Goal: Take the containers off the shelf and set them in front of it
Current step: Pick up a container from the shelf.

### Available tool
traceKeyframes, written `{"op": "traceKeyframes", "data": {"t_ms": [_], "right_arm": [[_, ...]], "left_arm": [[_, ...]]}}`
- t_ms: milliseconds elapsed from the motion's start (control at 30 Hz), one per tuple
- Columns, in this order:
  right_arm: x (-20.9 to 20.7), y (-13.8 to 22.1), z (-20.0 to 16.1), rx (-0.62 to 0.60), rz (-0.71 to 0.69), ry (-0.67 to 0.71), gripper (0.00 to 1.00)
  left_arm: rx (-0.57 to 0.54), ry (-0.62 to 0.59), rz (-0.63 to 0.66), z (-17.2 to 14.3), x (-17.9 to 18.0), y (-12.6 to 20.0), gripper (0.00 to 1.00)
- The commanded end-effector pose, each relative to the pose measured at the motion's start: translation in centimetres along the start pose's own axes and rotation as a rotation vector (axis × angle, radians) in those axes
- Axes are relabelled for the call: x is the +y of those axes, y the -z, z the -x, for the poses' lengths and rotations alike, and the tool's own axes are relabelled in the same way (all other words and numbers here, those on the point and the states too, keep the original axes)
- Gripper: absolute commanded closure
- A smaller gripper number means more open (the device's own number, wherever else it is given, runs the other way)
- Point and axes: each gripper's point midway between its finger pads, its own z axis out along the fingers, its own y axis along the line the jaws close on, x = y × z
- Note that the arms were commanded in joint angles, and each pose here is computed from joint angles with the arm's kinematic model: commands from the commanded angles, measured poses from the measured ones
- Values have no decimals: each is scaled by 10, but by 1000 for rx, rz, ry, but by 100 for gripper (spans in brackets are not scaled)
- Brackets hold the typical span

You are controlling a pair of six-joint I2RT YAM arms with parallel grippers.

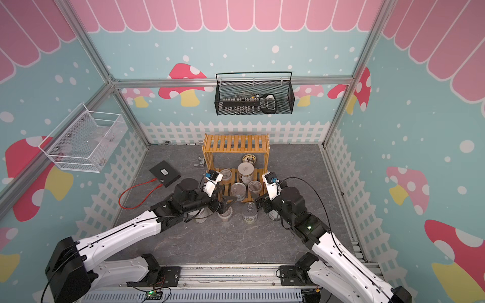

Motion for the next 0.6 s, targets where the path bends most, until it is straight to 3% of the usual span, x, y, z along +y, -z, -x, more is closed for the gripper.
{"op": "traceKeyframes", "data": {"t_ms": [0, 267, 567], "right_arm": [[7, 4, -3, 37, 67, 23, 1], [-6, 10, -7, 41, 31, 0, 1], [-14, 7, -13, 57, -1, 0, 1]], "left_arm": [[-9, -27, 91, 9, 12, -15, 1], [99, -43, 232, -18, 47, -65, 1], [157, -44, 284, -31, 62, -93, 1]]}}
